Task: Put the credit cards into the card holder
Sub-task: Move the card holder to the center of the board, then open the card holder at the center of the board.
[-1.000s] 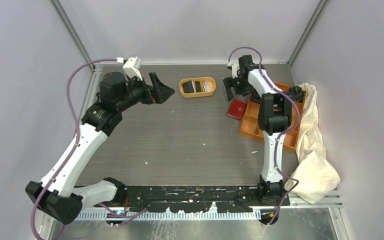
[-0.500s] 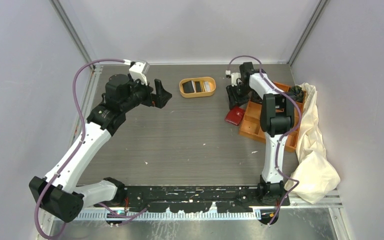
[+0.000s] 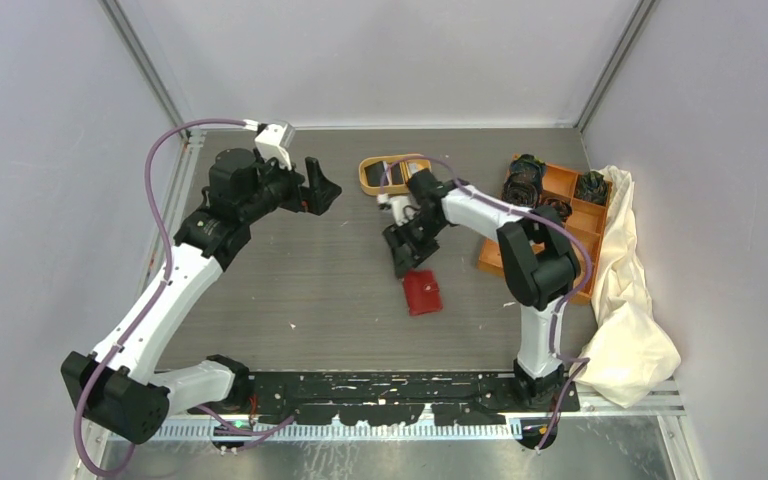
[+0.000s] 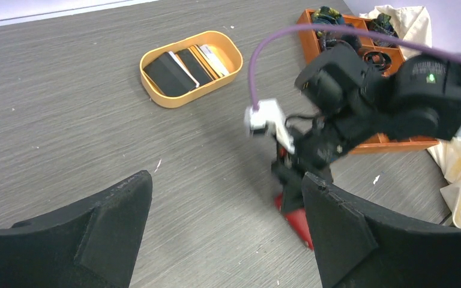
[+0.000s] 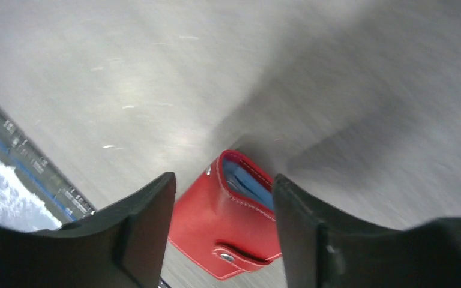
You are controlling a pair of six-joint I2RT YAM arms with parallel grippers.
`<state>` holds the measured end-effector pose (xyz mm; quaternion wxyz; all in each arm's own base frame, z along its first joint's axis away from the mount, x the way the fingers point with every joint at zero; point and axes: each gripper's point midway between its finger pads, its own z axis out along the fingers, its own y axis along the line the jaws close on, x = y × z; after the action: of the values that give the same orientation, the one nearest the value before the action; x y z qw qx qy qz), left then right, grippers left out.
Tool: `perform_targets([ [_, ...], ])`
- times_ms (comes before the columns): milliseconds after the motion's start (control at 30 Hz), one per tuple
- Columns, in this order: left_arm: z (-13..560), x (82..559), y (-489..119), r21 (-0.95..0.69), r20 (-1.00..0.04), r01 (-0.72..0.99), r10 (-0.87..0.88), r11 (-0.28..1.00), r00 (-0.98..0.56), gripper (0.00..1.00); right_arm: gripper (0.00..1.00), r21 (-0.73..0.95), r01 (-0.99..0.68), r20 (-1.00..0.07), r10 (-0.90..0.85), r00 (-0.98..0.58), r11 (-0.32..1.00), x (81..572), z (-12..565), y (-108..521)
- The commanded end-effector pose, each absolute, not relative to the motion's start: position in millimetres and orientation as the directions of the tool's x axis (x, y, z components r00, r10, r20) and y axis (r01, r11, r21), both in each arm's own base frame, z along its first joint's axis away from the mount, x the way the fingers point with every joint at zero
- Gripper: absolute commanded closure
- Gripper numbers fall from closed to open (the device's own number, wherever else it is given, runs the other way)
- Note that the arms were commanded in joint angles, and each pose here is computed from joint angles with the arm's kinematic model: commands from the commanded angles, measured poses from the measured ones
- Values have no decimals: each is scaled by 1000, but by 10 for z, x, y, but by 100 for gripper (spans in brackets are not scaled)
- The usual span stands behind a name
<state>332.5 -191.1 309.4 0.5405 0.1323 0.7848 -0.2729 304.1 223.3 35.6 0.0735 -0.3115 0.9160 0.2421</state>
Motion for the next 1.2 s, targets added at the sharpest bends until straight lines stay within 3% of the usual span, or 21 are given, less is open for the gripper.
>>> perform_targets([
  [0, 3299, 3384, -1891, -267, -946, 518, -119, 813, -301, 6, 28, 461, -750, -447, -606, -658, 474, 2810, 942, 2759],
  [233, 3267, 3401, -1892, -267, -945, 514, -116, 815, -307, 7, 20, 337, -917, -623, -679, -388, 214, 2513, 1396, 2561],
  [267, 3269, 3398, -1887, -267, -945, 514, -117, 815, -306, 7, 16, 309, -939, -655, -682, -325, 151, 2420, 1419, 2519],
  [300, 3265, 3400, -1887, -268, -944, 512, -117, 816, -307, 7, 4, 277, -956, -680, -684, -263, 93, 2337, 1403, 2470],
  [333, 3265, 3402, -1883, -268, -944, 511, -117, 816, -307, 7, 1, 244, -970, -702, -685, -194, 25, 2247, 1329, 2416],
  [433, 3258, 3404, -1894, -271, -944, 514, -119, 814, -309, 8, 1, 137, -968, -738, -673, 41, -209, 2006, 1059, 2168],
  [567, 3243, 3404, -1903, -275, -942, 517, -118, 811, -315, 8, 1, 40, -955, -723, -668, 176, -295, 2029, 883, 2010],
  [867, 3233, 3400, -1940, -287, -938, 527, -123, 800, -324, 9, 34, -102, -955, -652, -707, 275, -278, 2349, 667, 2167],
  [1167, 3255, 3387, -1935, -287, -939, 529, -125, 799, -321, 9, 46, -56, -939, -573, -759, 308, -339, 2294, 419, 2237],
])
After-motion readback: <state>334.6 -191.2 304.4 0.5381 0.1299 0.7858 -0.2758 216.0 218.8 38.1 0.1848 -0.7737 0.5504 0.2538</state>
